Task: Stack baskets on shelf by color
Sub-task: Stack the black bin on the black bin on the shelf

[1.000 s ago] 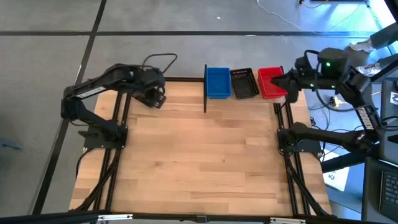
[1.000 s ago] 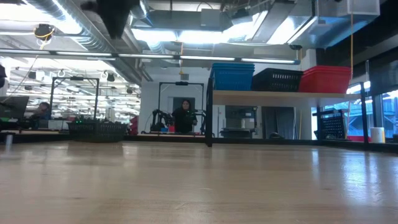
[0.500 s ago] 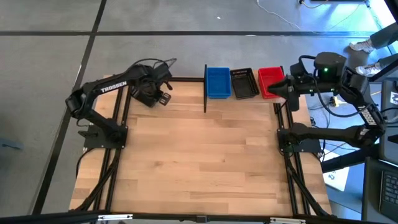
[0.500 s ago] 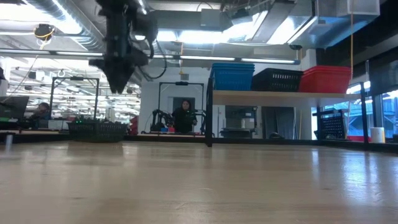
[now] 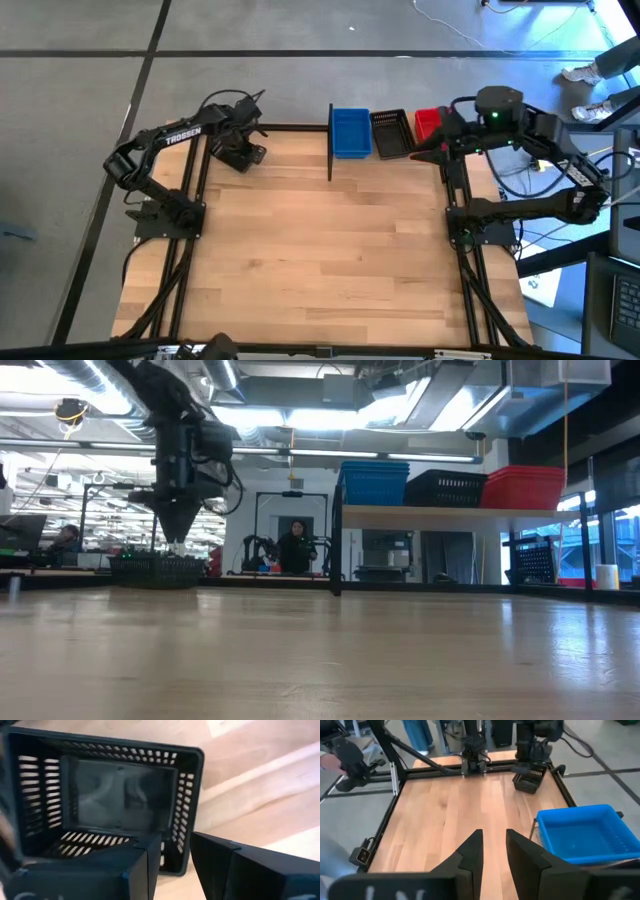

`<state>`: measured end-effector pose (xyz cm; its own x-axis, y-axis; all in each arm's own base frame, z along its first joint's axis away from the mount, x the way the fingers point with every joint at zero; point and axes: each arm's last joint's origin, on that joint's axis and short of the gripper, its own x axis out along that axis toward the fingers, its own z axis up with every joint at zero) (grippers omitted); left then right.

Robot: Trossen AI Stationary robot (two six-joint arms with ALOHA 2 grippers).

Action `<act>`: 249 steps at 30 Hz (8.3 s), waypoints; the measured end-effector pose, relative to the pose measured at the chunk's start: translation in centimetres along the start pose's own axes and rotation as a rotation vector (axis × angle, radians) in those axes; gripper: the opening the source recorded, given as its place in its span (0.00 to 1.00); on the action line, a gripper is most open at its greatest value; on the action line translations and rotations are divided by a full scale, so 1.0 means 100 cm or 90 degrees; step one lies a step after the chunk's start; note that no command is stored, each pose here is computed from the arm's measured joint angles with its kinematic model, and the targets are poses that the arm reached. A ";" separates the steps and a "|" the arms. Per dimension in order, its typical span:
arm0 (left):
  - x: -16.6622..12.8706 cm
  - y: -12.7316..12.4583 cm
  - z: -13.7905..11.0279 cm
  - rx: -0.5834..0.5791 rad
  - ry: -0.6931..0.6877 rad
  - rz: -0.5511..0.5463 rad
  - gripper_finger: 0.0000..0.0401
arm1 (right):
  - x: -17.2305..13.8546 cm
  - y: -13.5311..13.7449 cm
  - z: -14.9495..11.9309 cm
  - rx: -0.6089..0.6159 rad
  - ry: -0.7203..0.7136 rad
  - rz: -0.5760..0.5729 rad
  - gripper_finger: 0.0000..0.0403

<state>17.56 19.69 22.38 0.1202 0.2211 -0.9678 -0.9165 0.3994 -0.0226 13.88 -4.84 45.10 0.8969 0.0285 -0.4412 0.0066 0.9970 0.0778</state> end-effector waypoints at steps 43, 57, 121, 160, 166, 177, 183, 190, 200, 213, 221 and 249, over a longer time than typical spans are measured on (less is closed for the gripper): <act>0.059 0.008 -0.027 0.035 -0.011 0.004 0.19 | 0.041 -0.018 0.002 0.037 0.072 -0.015 0.21; 0.013 -0.025 -0.028 0.219 -0.092 0.042 0.00 | 0.040 -0.018 0.002 0.120 0.072 -0.020 0.21; -0.071 -0.187 -0.161 1.031 -0.391 0.498 0.00 | 0.237 0.000 0.018 -0.188 0.029 -0.288 0.21; -0.074 -0.191 -0.172 1.043 -0.419 0.507 0.00 | 0.261 -0.012 0.002 -0.149 0.081 -0.284 0.21; -0.074 -0.191 -0.172 1.043 -0.420 0.506 0.00 | 0.263 -0.012 0.001 -0.103 0.071 -0.290 0.09; -0.075 -0.192 -0.172 1.039 -0.426 0.489 0.00 | 0.263 -0.012 0.001 -0.101 0.070 -0.289 0.02; -0.074 -0.193 -0.172 1.018 -0.431 0.466 0.00 | 0.264 -0.012 0.001 -0.088 0.068 -0.287 0.01; -0.074 -0.192 -0.167 1.044 -0.421 0.509 0.00 | 0.264 -0.013 0.001 -0.087 0.067 -0.289 0.01; -0.074 -0.193 -0.167 1.007 -0.430 0.460 0.00 | 0.264 -0.013 0.001 -0.088 0.070 -0.288 0.01; -0.070 -0.192 -0.149 0.947 -0.423 0.428 0.12 | 0.264 -0.015 0.001 -0.085 0.070 -0.293 0.01; -0.068 -0.189 -0.142 0.938 -0.412 0.439 0.16 | 0.263 -0.017 0.001 -0.083 0.070 -0.297 0.01; -0.095 -0.206 -0.166 0.971 -0.524 0.222 0.16 | 0.261 -0.026 -0.004 -0.078 0.104 -0.306 0.01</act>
<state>28.96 -5.43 27.86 0.5984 0.6262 -0.4999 0.1417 0.5314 0.8352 37.10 -6.70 32.97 0.7244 -0.4330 -0.5364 0.3395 0.9013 -0.2690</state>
